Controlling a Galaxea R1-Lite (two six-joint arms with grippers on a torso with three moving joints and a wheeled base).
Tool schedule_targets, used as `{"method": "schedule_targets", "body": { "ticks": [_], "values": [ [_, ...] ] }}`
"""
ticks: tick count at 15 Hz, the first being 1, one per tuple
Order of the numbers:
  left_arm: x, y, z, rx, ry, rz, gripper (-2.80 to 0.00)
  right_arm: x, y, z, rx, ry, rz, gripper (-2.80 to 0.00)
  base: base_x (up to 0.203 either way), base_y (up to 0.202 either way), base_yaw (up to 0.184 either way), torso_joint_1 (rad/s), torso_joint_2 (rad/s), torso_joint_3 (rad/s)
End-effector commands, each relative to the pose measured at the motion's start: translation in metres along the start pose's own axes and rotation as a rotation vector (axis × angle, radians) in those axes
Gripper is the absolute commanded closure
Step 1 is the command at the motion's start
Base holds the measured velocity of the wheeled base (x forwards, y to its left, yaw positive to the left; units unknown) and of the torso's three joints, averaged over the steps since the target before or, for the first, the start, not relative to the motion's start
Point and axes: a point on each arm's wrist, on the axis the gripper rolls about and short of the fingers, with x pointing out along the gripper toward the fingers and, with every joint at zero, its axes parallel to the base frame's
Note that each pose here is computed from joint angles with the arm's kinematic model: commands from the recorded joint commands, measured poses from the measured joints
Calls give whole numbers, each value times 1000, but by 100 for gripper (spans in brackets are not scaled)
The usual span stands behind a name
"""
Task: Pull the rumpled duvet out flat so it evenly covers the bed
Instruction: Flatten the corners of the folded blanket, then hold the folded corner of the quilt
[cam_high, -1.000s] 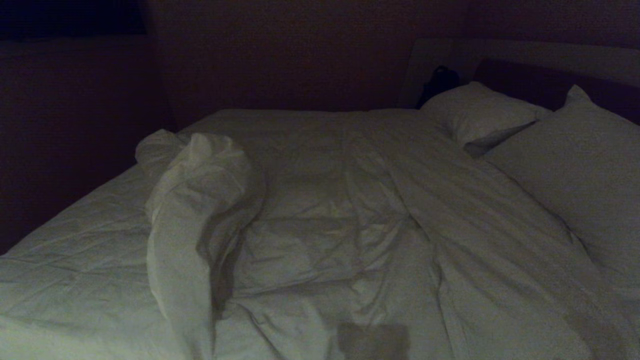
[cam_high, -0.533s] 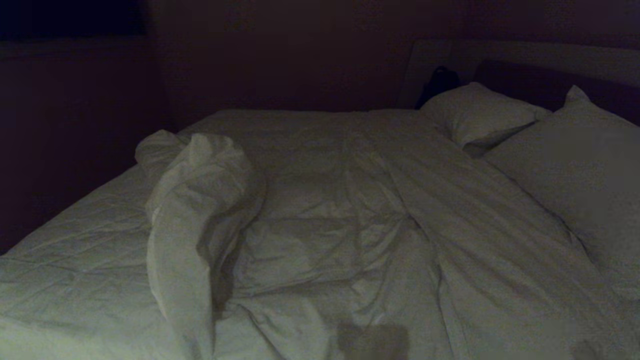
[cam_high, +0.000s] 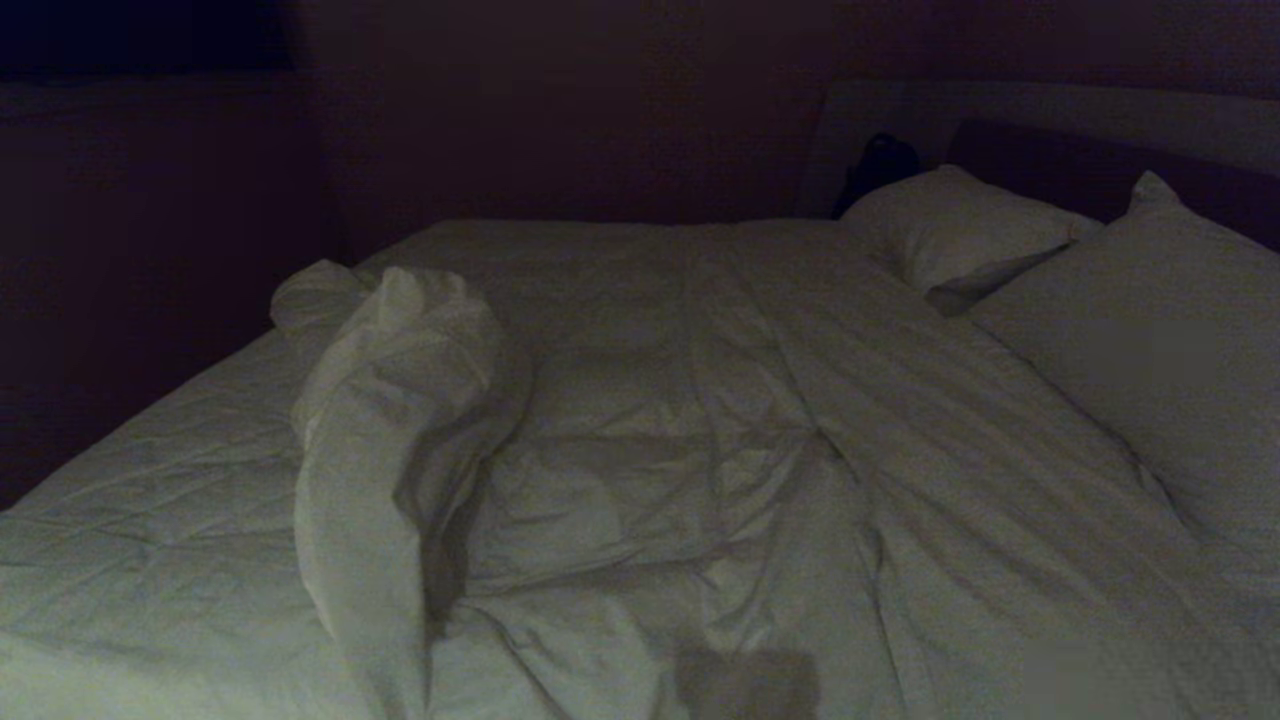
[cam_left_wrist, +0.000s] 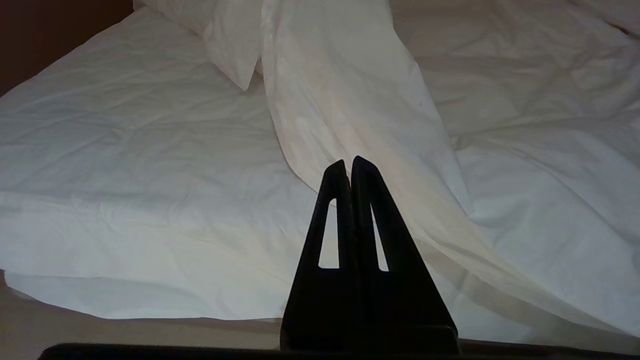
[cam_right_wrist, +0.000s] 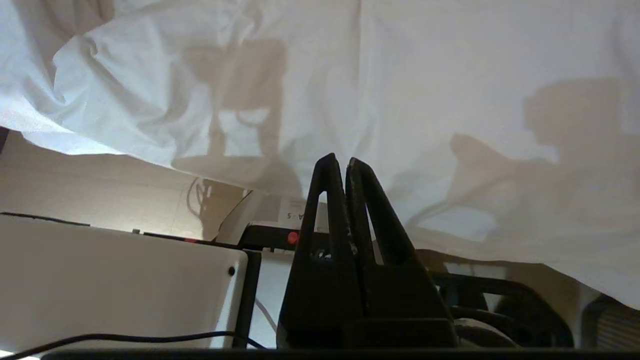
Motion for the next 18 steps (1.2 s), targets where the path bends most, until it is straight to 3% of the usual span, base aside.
{"method": "schedule_targets", "body": {
  "ticks": [1, 8, 14, 18],
  "values": [
    [0, 0, 0, 0, 1, 0, 0, 0, 0, -7, -3, -5, 5, 0, 0, 0, 0, 0, 0, 0],
    [0, 0, 0, 0, 1, 0, 0, 0, -1, -30, -29, -51, 13, 0, 0, 0, 0, 0, 0, 0],
    [0, 0, 0, 0, 1, 0, 0, 12, -9, -38, -24, -50, 10, 0, 0, 0, 0, 0, 0, 0],
    [0, 0, 0, 0, 1, 0, 0, 21, -13, -36, 1, -115, 17, 0, 0, 0, 0, 0, 0, 0]
  ]
}}
